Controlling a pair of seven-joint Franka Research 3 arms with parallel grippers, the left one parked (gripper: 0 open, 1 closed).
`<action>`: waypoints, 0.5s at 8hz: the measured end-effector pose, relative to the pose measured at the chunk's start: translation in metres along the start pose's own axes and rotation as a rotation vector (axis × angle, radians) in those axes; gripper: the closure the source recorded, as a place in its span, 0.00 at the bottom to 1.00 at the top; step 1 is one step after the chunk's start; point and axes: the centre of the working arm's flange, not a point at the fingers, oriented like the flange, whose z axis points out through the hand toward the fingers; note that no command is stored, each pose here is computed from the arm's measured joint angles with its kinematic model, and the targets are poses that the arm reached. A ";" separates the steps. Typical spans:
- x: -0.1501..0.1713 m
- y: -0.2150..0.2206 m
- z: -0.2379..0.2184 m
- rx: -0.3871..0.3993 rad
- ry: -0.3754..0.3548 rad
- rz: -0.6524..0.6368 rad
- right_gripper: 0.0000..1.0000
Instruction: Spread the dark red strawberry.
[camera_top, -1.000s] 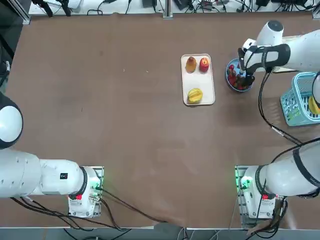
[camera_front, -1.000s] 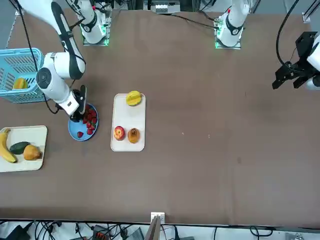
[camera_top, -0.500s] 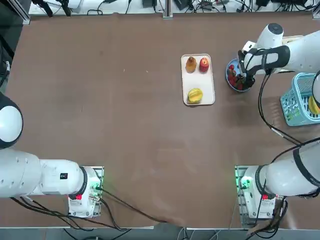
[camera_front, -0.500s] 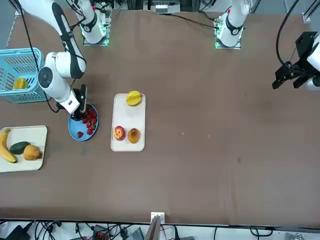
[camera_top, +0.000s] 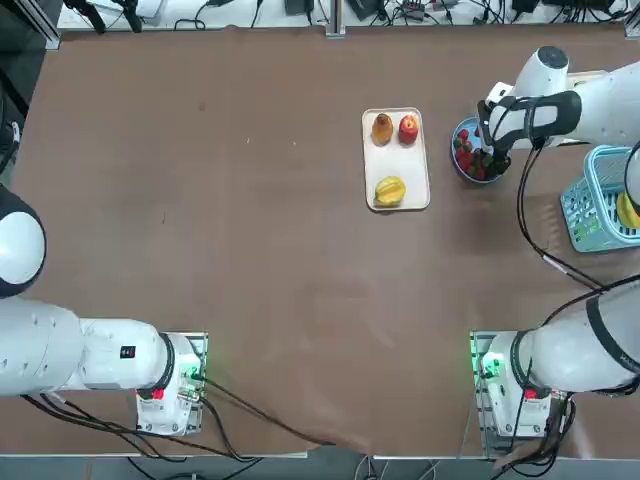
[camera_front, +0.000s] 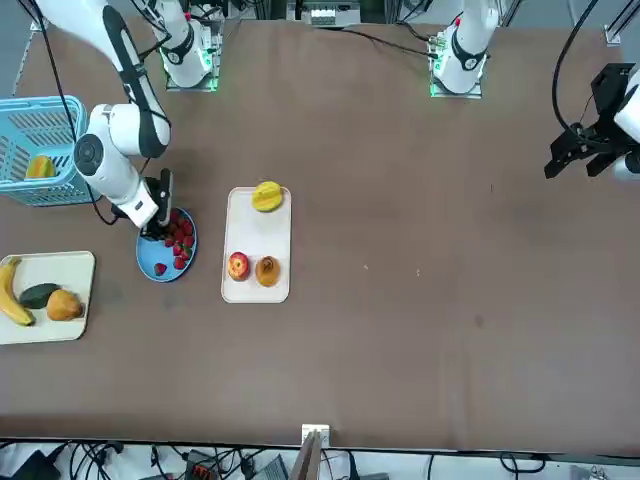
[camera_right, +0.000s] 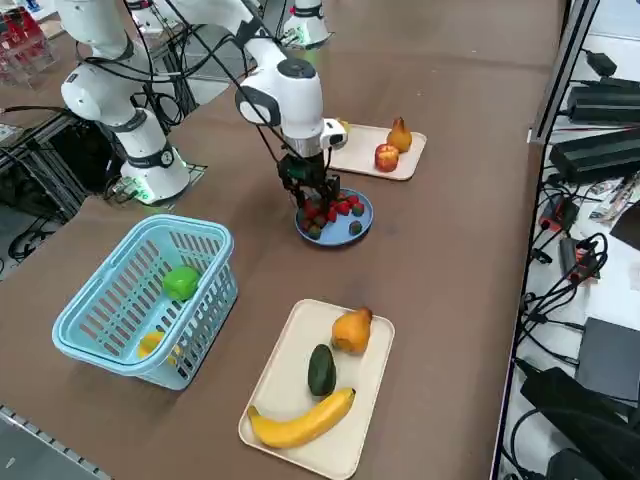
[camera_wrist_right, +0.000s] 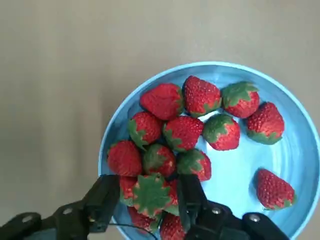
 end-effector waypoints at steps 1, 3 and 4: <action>-0.001 0.000 -0.001 -0.001 0.000 0.003 0.41; -0.003 0.001 -0.002 -0.004 0.000 0.007 0.63; -0.004 0.001 -0.002 -0.004 0.000 0.007 0.63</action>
